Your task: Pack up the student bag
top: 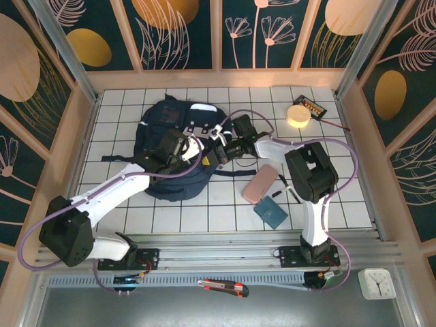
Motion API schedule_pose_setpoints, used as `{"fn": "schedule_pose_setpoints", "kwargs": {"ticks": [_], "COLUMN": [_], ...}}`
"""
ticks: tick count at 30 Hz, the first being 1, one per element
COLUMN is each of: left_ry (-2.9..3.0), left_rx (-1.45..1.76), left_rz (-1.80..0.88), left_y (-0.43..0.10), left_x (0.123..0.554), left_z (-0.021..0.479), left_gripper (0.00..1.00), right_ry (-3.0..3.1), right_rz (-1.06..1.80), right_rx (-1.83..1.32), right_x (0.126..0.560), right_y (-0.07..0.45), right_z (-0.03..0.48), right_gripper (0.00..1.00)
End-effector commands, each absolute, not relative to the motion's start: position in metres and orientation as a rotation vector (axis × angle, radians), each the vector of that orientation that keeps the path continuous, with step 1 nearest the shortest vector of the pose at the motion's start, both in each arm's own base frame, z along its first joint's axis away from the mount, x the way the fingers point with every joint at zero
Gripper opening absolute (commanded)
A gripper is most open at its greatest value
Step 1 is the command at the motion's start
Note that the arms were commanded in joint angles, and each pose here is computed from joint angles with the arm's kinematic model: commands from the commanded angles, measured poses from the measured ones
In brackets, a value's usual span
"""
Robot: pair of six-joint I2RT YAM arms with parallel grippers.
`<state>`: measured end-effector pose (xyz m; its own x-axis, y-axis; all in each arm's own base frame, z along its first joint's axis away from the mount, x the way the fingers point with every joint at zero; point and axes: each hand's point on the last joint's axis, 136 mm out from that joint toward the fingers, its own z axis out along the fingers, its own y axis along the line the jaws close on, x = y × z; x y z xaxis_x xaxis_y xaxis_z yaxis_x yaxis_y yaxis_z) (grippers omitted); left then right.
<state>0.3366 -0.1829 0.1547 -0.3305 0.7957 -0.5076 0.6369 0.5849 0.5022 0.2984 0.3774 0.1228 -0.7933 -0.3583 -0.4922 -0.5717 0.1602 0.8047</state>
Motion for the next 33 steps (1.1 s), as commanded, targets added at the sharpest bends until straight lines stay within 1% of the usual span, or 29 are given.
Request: {"fn": "schedule_pose_setpoints", "kwargs": {"ticks": [1,7,10,12,15,19,23,27,31,33], "left_ry": [1.925,1.958,2.044,2.104,2.191,2.207,2.201,2.25,2.266,2.286], "left_rx": [1.031,0.97,0.79,0.729,0.64,0.669,0.743,0.753,0.709,0.72], "left_rz": [0.146,0.153,0.205,0.145,-0.015,0.01,0.079,0.155,0.149,0.179], "left_y": [-0.225,-0.222,-0.209,-0.215,-0.234,-0.25,-0.254,-0.251,-0.257,-0.26], "left_x": [0.357,0.36,0.372,0.374,0.372,0.369,0.367,0.371,0.38,0.384], "left_z": [0.192,0.199,0.212,0.219,0.218,0.205,0.191,0.177,0.182,0.174], "left_gripper": [0.0,0.0,0.0,0.0,0.0,0.0,0.0,0.0,0.0,0.0], "right_ry": [2.092,2.156,2.209,2.255,2.261,2.255,2.29,2.32,2.345,2.359], "right_rz": [1.896,1.812,1.717,1.644,1.612,1.604,1.625,1.727,1.825,1.857], "right_rx": [-0.985,-0.68,-0.544,-0.464,-0.437,-0.411,-0.407,-0.47,-0.527,-0.569], "right_x": [0.26,0.284,0.301,0.315,0.323,0.317,0.306,0.287,0.266,0.255], "right_y": [0.414,0.412,0.397,0.382,0.369,0.361,0.349,0.345,0.346,0.346], "right_z": [0.168,0.175,0.171,0.168,0.178,0.195,0.198,0.205,0.209,0.212], "right_gripper": [0.0,0.0,0.0,0.0,0.0,0.0,0.0,0.0,0.0,0.0]}}
